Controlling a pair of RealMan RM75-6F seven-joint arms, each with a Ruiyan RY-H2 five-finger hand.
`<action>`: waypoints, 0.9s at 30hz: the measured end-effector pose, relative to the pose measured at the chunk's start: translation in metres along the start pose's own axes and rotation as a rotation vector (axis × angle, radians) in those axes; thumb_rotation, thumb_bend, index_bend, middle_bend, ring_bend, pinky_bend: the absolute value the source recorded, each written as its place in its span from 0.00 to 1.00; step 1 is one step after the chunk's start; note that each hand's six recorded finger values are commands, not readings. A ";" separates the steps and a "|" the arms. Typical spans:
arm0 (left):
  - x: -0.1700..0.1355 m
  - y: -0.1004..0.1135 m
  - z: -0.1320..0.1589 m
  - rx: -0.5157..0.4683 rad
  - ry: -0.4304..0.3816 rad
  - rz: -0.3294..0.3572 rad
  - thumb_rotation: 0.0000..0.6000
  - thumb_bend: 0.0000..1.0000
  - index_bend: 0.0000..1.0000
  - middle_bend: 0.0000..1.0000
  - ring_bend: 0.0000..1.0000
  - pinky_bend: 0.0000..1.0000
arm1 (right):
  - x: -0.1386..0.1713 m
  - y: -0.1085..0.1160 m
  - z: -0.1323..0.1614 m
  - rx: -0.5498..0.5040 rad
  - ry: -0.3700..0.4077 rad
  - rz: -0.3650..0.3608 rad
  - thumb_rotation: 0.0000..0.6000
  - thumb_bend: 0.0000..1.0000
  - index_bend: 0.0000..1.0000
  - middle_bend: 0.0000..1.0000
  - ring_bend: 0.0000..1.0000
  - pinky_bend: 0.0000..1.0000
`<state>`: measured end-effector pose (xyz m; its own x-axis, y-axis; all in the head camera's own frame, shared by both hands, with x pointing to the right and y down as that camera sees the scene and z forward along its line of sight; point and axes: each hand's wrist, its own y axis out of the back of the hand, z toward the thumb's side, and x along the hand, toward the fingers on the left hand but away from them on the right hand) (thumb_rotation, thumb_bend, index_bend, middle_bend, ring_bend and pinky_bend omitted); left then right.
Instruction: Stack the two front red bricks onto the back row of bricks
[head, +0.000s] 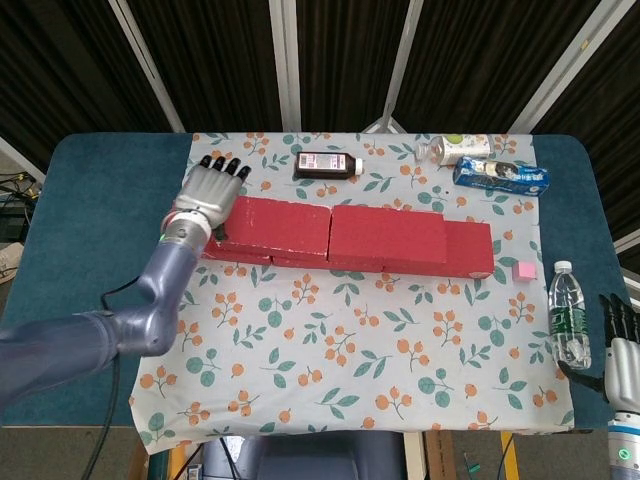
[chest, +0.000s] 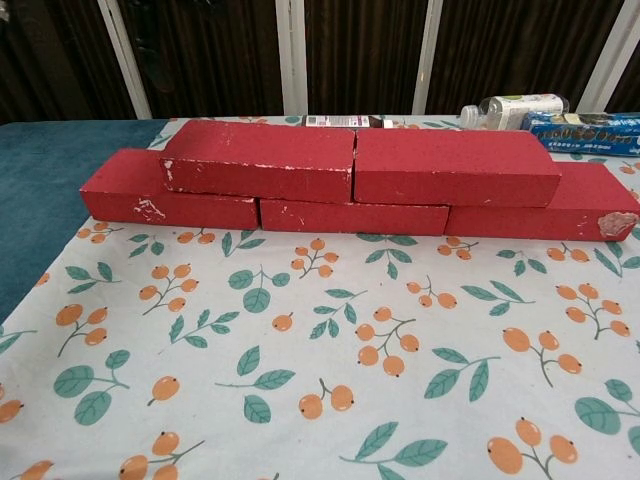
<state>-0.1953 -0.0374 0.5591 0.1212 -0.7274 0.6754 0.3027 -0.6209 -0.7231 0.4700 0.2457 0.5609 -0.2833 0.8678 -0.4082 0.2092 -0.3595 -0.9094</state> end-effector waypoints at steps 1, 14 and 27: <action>-0.010 -0.003 -0.011 0.002 0.005 0.033 1.00 0.00 0.00 0.00 0.00 0.03 | 0.000 0.000 0.001 0.001 0.007 0.001 1.00 0.02 0.00 0.00 0.00 0.00; -0.158 -0.118 -0.134 -0.154 0.033 0.370 1.00 0.00 0.02 0.01 0.00 0.05 | 0.014 0.005 0.021 0.002 0.126 -0.007 1.00 0.02 0.00 0.00 0.00 0.00; -0.243 -0.214 -0.174 -0.309 0.146 0.432 1.00 0.00 0.06 0.06 0.00 0.12 | 0.031 0.019 0.031 0.016 0.196 -0.058 1.00 0.02 0.00 0.00 0.00 0.00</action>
<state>-0.4537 0.2214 0.5249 0.0335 -0.9545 0.2962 -0.0401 -0.2974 -0.9539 0.4362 0.2547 0.5286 -0.1066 0.9369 -0.3329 0.1823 -0.3107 -0.9329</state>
